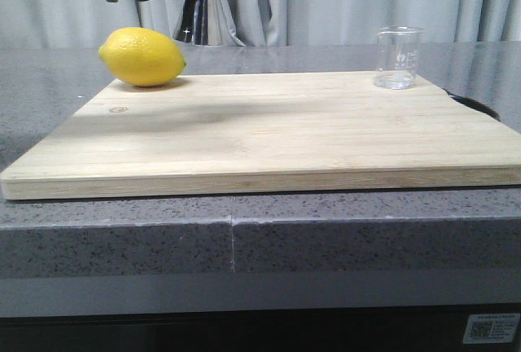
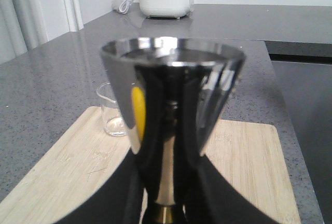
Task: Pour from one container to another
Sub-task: 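Lower the held steel jigger onto the board beside the lemon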
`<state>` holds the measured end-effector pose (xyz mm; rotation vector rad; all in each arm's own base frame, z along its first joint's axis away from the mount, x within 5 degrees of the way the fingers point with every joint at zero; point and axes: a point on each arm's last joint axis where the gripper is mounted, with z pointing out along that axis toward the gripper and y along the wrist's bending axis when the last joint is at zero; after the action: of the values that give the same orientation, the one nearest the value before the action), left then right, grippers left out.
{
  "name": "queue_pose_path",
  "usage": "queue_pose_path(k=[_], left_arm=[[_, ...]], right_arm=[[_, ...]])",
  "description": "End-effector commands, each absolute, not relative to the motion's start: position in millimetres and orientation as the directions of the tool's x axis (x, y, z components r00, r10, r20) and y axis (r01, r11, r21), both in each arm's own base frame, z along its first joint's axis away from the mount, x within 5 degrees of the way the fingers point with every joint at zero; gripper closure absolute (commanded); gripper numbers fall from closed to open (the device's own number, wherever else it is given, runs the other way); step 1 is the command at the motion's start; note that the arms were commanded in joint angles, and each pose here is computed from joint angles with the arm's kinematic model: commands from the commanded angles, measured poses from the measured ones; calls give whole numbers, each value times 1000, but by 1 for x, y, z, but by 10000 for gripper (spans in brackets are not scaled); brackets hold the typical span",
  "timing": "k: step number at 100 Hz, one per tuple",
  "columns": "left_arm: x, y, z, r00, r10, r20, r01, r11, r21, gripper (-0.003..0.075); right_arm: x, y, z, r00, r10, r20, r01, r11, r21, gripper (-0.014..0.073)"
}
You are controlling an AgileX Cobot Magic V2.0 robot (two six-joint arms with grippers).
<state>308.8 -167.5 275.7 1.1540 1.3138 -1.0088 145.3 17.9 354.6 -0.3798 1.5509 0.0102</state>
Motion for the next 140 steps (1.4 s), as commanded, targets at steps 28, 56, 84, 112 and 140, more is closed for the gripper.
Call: queue_pose_path(k=[28, 56, 84, 112, 140], left_arm=[[301, -166, 312, 50, -90, -995, 989, 143, 36, 739], [301, -166, 312, 69, -87, -994, 988, 145, 56, 739], [307, -167, 301, 46, -77, -996, 989, 145, 35, 739], [310, -167, 296, 76, -67, -995, 986, 152, 65, 739], [315, -161, 293, 83, -61, -995, 983, 172, 72, 739]], right_arm=[[143, 17, 365, 64, -206, -976, -232, 948, -216, 63], [143, 17, 365, 64, -206, -976, -232, 948, -216, 63], [143, 18, 365, 64, -206, -976, -234, 948, -216, 63], [143, 18, 365, 64, -206, -976, -234, 948, -216, 63], [143, 18, 365, 64, -206, -976, -234, 948, -216, 63]])
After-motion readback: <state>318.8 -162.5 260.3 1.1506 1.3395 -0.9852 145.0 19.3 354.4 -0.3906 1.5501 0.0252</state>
